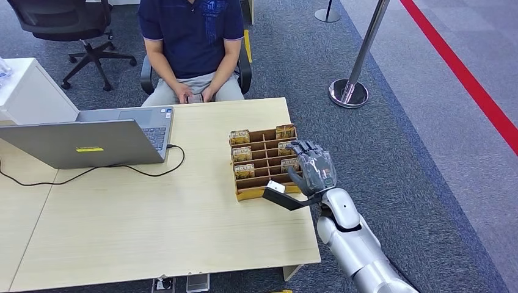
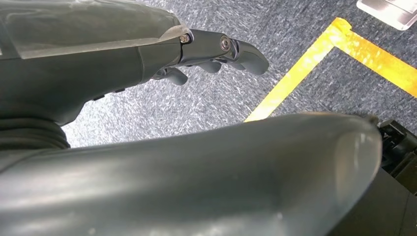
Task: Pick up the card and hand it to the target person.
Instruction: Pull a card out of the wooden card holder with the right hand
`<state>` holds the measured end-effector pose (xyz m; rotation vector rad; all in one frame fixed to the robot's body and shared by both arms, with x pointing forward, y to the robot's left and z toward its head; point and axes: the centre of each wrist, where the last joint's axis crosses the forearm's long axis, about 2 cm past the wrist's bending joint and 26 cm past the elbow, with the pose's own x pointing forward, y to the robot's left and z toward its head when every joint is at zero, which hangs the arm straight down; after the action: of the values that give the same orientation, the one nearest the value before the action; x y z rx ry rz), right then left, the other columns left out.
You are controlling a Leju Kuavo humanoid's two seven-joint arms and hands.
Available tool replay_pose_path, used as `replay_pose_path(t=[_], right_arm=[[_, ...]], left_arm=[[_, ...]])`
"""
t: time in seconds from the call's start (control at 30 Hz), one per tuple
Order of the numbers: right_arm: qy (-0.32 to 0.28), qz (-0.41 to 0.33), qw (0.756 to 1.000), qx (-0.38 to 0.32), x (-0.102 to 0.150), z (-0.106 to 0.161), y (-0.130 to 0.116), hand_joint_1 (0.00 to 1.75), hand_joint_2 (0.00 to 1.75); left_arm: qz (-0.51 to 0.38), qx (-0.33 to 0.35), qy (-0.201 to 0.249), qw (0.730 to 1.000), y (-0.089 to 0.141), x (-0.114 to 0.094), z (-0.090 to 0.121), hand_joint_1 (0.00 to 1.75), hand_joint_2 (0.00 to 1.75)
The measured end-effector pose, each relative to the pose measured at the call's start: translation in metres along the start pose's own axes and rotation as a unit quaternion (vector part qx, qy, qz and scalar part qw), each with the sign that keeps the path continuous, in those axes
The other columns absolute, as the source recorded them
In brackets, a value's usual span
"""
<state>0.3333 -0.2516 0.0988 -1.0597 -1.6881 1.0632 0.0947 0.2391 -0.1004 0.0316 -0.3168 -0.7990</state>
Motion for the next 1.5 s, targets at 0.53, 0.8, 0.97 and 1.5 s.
replay_pose_path(t=[0.53,0.8,0.97,1.5], right_arm=[[0.002,0.022,1.0,0.015,-0.009,-0.003,0.004,0.53,1.75],[-0.003,0.032,0.999,0.022,-0.011,-0.006,0.005,0.69,1.75],[-0.006,0.034,0.999,0.028,-0.01,-0.006,0.008,0.84,1.75],[-0.008,0.043,0.998,0.034,-0.012,-0.011,0.009,1.11,1.75]], left_arm=[[-0.001,-0.002,0.0,1.0,0.001,0.001,0.0,0.0,0.0],[-0.001,-0.001,-0.001,1.0,0.002,0.002,0.0,0.0,0.0],[-0.001,0.0,-0.001,1.0,0.002,0.002,0.0,0.0,0.0],[0.001,0.0,-0.002,1.0,0.003,0.003,0.0,0.0,0.0]])
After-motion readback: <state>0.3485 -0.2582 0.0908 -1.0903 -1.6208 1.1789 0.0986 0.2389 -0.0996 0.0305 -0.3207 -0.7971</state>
